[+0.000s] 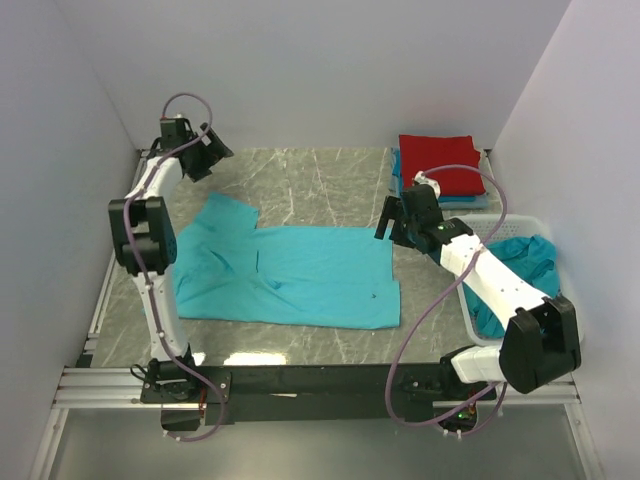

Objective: Fold and stack the t-shirts
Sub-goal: Fold the tshirt

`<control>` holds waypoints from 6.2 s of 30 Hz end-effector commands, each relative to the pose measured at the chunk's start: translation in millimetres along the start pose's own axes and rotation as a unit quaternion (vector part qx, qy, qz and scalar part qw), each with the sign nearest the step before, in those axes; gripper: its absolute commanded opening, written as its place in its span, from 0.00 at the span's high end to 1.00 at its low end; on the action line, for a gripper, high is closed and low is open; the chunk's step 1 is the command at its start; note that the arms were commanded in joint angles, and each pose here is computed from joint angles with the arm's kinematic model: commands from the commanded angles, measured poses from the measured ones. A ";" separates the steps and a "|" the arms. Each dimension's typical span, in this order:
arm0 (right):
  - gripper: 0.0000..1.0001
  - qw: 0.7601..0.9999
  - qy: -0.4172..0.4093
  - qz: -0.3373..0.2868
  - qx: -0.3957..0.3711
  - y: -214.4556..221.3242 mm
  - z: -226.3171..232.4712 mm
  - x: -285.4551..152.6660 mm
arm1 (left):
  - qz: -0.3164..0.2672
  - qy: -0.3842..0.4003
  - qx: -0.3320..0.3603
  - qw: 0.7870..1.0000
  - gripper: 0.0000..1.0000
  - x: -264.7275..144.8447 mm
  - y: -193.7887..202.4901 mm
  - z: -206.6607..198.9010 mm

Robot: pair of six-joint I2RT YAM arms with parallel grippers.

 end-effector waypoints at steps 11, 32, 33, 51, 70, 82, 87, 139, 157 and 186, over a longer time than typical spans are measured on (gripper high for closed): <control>0.08 1.000 0.020 0.009 0.005 1.3 -5.7 11.8 | 0.049 -0.201 0.112 0.972 0.01 21.4 33.2 33.5; 0.08 1.000 0.019 0.024 0.001 12.4 -11.4 17.3 | 0.107 -0.312 0.171 0.929 0.72 28.3 78.0 58.4; 0.08 1.000 0.018 0.024 0.001 12.0 -11.5 17.0 | 0.105 -0.316 0.170 0.928 0.73 28.1 78.1 59.2; 0.12 0.994 0.109 0.002 0.005 -28.1 8.5 62.5 | 0.046 -0.244 0.145 0.958 1.00 6.3 59.5 26.4; 0.36 0.966 0.257 0.023 0.009 -24.1 19.0 161.3 | -0.020 -0.193 0.124 0.973 1.00 -35.4 51.0 4.7; 0.46 0.960 0.275 0.051 0.001 -14.2 17.0 169.9 | -0.019 -0.196 0.123 0.973 1.00 -38.8 55.7 7.7; 0.52 0.961 0.271 0.062 0.011 -6.7 12.9 160.8 | -0.021 -0.199 0.120 0.973 1.00 -40.0 54.5 7.1; 1.00 0.974 0.219 -0.027 -0.057 8.1 28.0 70.0 | -0.119 -0.157 0.022 0.980 1.00 -160.8 108.1 12.8; 1.00 0.979 0.189 -0.037 -0.067 28.7 0.9 24.9 | -0.222 -0.196 -0.058 0.953 1.00 -239.2 143.8 41.4; 0.33 0.982 0.152 0.038 -0.104 71.4 -12.4 7.4 | -0.239 -0.245 -0.221 0.913 0.07 -287.8 224.6 91.6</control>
Point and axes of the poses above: each gripper's point midway between its finger pads, its own x axis out along the fingers, its own z axis along the line the jaws close on, y = z × x, the point moved 7 cm from there along -x, back along the fingers, and after that the axes turned 6 degrees about x, right-handed, at the moved point
